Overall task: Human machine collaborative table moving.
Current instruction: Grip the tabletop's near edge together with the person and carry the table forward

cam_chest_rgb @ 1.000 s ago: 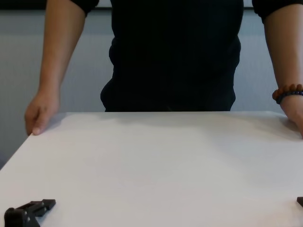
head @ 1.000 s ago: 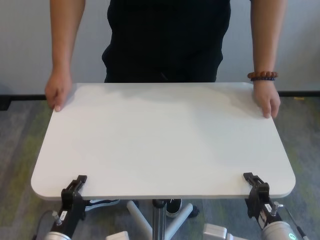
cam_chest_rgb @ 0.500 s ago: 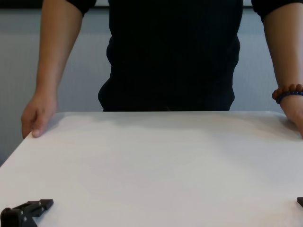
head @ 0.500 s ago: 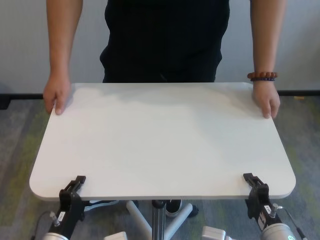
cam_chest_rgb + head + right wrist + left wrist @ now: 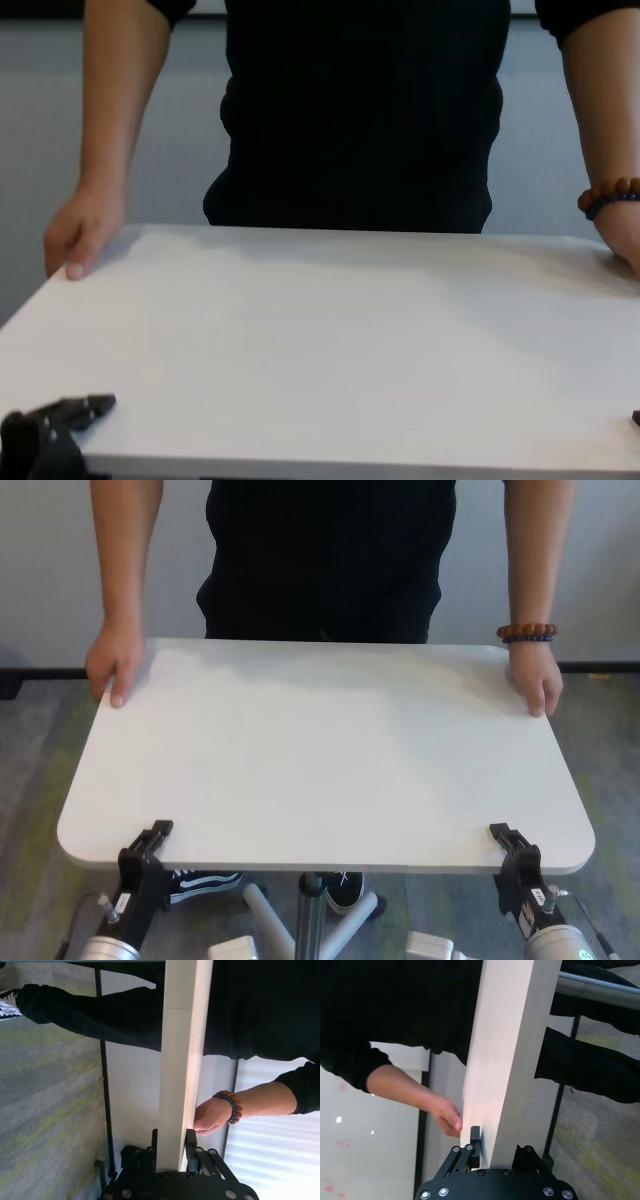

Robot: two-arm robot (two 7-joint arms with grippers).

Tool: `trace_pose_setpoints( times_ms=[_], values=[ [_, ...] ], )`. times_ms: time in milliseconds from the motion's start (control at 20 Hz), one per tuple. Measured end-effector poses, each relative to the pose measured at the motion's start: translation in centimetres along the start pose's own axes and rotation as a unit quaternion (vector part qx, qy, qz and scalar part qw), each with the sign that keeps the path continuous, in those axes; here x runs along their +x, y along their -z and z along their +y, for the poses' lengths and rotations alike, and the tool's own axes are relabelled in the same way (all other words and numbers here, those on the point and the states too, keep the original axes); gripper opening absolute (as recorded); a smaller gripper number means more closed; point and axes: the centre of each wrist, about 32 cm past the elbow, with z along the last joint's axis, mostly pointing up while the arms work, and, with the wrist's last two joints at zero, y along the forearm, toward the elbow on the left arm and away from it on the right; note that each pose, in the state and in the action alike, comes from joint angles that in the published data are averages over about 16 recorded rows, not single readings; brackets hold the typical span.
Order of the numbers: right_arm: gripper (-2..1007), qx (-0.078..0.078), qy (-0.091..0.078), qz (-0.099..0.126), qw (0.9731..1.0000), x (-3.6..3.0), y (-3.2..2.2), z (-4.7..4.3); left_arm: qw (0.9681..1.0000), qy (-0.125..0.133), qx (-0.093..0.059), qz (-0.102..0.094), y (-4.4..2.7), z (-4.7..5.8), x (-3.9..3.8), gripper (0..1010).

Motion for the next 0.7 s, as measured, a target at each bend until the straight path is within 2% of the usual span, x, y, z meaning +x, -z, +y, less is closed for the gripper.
trace_pose_setpoints(
  times_ms=[300,700],
  values=[
    [266,0.003,0.007,0.009,0.9999,0.84,0.08,-0.11,0.9998,-0.014,-0.013,-0.005,-0.23,-0.4,1.41,268],
    [266,0.007,0.02,0.018,0.9996,2.52,0.31,0.35,0.9992,-0.029,-0.027,-0.009,-0.66,-1.5,3.14,268]
  ],
)
